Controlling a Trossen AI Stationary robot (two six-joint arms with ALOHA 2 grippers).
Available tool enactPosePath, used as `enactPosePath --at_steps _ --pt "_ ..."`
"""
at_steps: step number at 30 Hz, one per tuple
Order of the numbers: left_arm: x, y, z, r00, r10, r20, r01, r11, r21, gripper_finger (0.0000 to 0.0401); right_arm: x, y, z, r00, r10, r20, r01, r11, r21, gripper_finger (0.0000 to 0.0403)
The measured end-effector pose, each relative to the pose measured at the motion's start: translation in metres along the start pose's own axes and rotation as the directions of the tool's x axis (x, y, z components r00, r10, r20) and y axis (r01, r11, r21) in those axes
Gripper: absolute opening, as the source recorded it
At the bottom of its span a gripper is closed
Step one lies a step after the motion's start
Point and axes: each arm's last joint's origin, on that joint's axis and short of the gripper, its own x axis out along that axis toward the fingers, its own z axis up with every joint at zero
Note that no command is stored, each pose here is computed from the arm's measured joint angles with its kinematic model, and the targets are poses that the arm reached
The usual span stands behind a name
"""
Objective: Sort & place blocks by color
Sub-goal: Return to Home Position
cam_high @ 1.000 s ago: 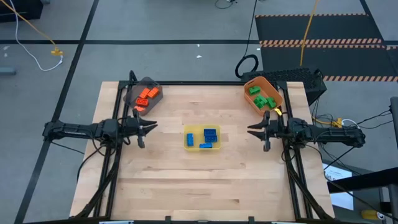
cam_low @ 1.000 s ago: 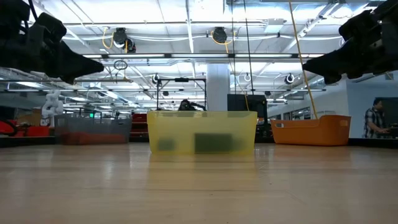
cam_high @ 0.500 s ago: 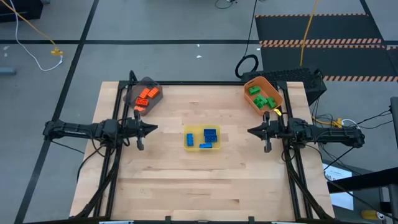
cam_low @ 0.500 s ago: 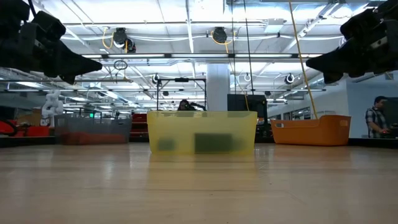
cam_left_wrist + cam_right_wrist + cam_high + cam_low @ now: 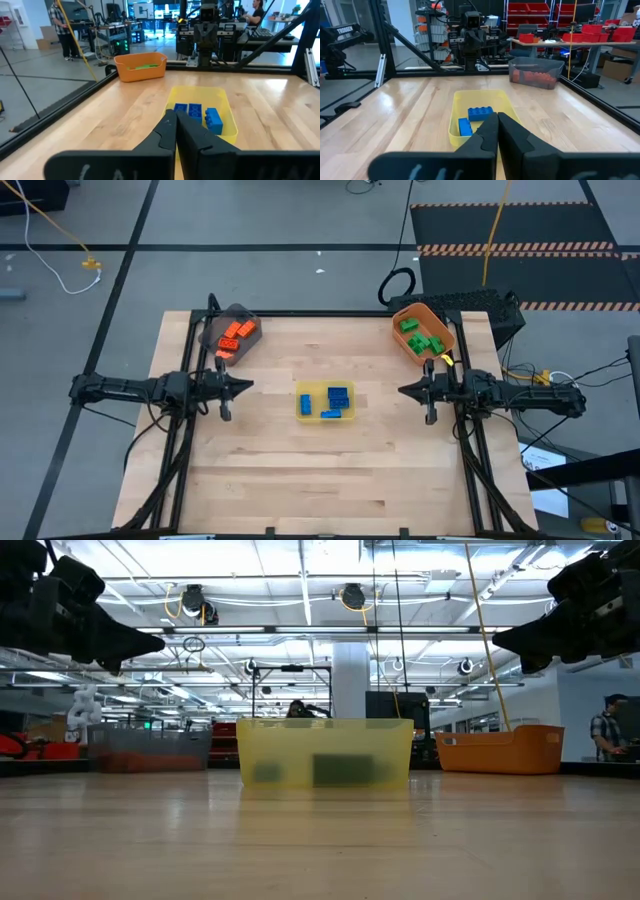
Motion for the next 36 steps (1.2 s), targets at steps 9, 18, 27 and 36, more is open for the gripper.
enactPosePath --at_steps 9,18,27,36 --pt "0.0000 0.0000 0.0005 1.000 0.000 0.006 0.000 1.000 -0.030 0.0027 0.0000 0.0000 0.0003 1.000 -0.001 0.003 0.001 1.000 0.023 0.0002" --pt "0.0000 0.0000 0.0006 1.000 0.001 0.007 0.000 0.999 -0.032 0.0037 0.0000 0.0000 0.0005 1.000 -0.001 0.005 0.001 1.000 0.023 0.0002" --pt "0.0000 0.0000 0.0007 1.000 0.001 0.008 0.000 0.999 -0.032 0.0037 0.0000 0.0000 0.0006 1.000 -0.001 0.006 0.001 1.000 0.023 0.0002" --pt "0.0000 0.0000 0.0007 1.000 0.001 0.008 0.000 0.999 -0.032 0.0037 0.0000 0.0000 0.0007 1.000 -0.001 0.006 0.001 1.000 0.023 0.0002"
